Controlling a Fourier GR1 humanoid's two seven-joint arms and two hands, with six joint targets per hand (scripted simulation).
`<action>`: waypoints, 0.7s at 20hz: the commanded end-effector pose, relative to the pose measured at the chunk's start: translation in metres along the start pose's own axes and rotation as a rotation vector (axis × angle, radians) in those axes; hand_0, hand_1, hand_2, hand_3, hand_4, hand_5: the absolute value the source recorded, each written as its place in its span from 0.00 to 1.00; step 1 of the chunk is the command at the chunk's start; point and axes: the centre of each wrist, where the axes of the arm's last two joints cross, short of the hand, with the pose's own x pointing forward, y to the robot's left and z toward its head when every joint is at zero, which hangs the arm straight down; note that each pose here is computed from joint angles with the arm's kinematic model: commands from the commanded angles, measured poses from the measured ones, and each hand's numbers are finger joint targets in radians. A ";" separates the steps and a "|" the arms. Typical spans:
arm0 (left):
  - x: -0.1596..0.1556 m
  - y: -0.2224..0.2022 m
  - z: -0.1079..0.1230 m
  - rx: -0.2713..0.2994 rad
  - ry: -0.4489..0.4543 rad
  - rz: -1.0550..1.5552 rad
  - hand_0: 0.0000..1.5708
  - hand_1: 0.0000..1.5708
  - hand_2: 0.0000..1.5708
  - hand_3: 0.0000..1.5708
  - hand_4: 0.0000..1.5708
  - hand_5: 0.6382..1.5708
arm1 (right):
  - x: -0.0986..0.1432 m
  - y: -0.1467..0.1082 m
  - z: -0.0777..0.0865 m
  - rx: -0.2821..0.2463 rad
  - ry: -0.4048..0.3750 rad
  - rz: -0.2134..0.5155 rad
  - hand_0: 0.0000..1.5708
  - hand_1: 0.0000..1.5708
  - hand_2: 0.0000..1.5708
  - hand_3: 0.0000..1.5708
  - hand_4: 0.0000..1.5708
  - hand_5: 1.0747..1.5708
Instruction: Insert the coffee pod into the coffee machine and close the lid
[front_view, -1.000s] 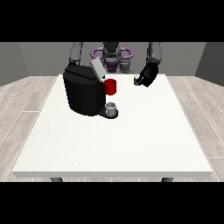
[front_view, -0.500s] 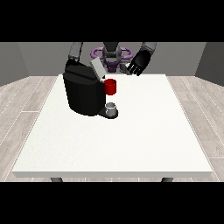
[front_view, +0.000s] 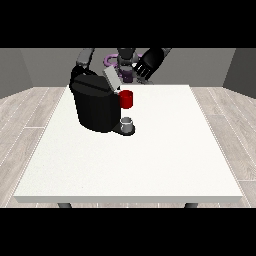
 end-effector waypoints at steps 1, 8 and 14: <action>0.017 0.041 0.002 0.061 -0.005 0.002 0.77 0.77 0.81 0.80 0.30 1.00 | 0.022 -0.001 -0.009 0.024 -0.079 0.000 0.00 0.00 0.00 0.00 0.00 1.00; 0.025 0.060 0.004 0.135 0.012 -0.015 0.78 0.78 0.82 0.78 0.30 1.00 | 0.050 -0.004 -0.020 0.007 -0.118 -0.002 0.00 0.00 0.00 0.00 0.17 1.00; 0.033 0.073 0.006 0.133 -0.034 -0.047 0.76 0.76 0.82 0.79 0.31 1.00 | 0.061 -0.012 -0.031 -0.047 -0.150 0.014 0.00 0.00 0.00 0.00 0.00 1.00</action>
